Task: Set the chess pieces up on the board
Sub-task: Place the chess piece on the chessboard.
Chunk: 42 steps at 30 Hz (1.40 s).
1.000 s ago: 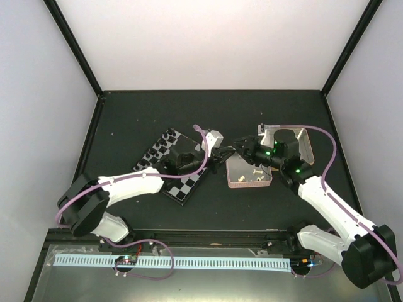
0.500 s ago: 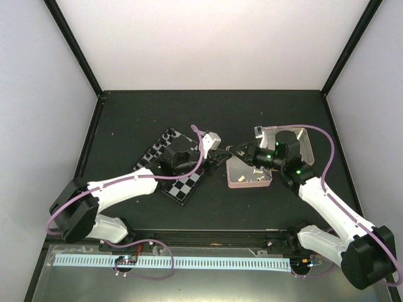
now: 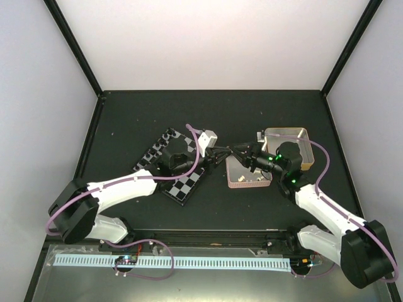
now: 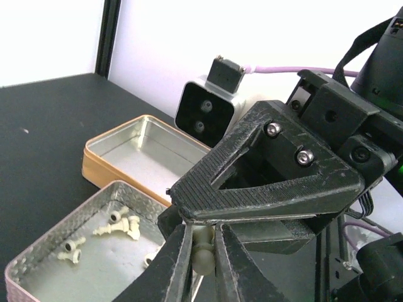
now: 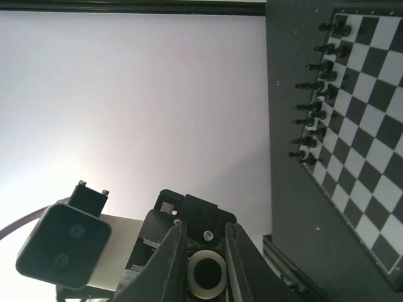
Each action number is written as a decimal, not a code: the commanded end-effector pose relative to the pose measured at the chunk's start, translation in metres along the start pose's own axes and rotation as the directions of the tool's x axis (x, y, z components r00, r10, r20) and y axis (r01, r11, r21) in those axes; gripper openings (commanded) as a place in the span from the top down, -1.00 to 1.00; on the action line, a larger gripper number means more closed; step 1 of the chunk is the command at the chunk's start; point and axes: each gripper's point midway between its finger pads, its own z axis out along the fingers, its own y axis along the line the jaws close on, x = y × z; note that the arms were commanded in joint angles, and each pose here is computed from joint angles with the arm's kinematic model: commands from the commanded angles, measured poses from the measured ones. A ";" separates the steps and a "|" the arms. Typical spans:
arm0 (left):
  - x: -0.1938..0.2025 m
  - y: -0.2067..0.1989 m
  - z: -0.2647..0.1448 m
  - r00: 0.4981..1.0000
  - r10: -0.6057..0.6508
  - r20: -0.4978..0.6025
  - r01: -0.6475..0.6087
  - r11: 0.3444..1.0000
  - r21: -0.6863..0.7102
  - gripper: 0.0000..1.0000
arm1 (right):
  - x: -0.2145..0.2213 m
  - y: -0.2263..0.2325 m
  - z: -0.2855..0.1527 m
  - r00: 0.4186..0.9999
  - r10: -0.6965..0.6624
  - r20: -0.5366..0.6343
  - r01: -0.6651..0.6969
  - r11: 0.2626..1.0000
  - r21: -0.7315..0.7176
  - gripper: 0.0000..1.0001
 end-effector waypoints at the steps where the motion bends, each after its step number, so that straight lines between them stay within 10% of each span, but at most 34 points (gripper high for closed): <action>1: -0.026 -0.011 -0.006 0.995 0.035 0.097 -0.038 0.999 0.028 0.89 | 0.004 0.015 0.000 0.999 0.037 -0.020 -0.039 0.996 -0.076 0.80; 7: -0.030 0.002 -0.014 0.996 0.052 0.074 -0.047 0.997 -0.067 0.97 | -0.004 -0.006 0.002 0.999 -0.031 0.012 0.030 0.998 0.061 0.06; 13: -0.001 0.050 -0.041 0.982 -0.010 -0.186 -0.056 0.935 -0.350 0.97 | -0.039 -0.041 -0.025 0.958 -0.246 0.147 0.174 0.908 0.381 -0.36; 18: 0.037 0.092 -0.066 0.897 -0.159 -0.413 -0.078 0.862 -0.501 0.95 | -0.066 -0.059 -0.056 0.888 -0.407 0.213 0.209 0.771 0.601 -0.40; 27: 0.097 0.150 -0.063 0.590 -0.424 -0.687 -0.123 0.794 -0.595 0.97 | -0.078 -0.065 -0.066 0.844 -0.505 0.182 0.260 0.680 0.686 -0.40; 42: 0.134 0.196 -0.037 0.422 -0.534 -0.733 -0.137 0.761 -0.634 0.94 | -0.074 -0.084 -0.063 0.851 -0.514 0.108 0.296 0.638 0.711 -0.40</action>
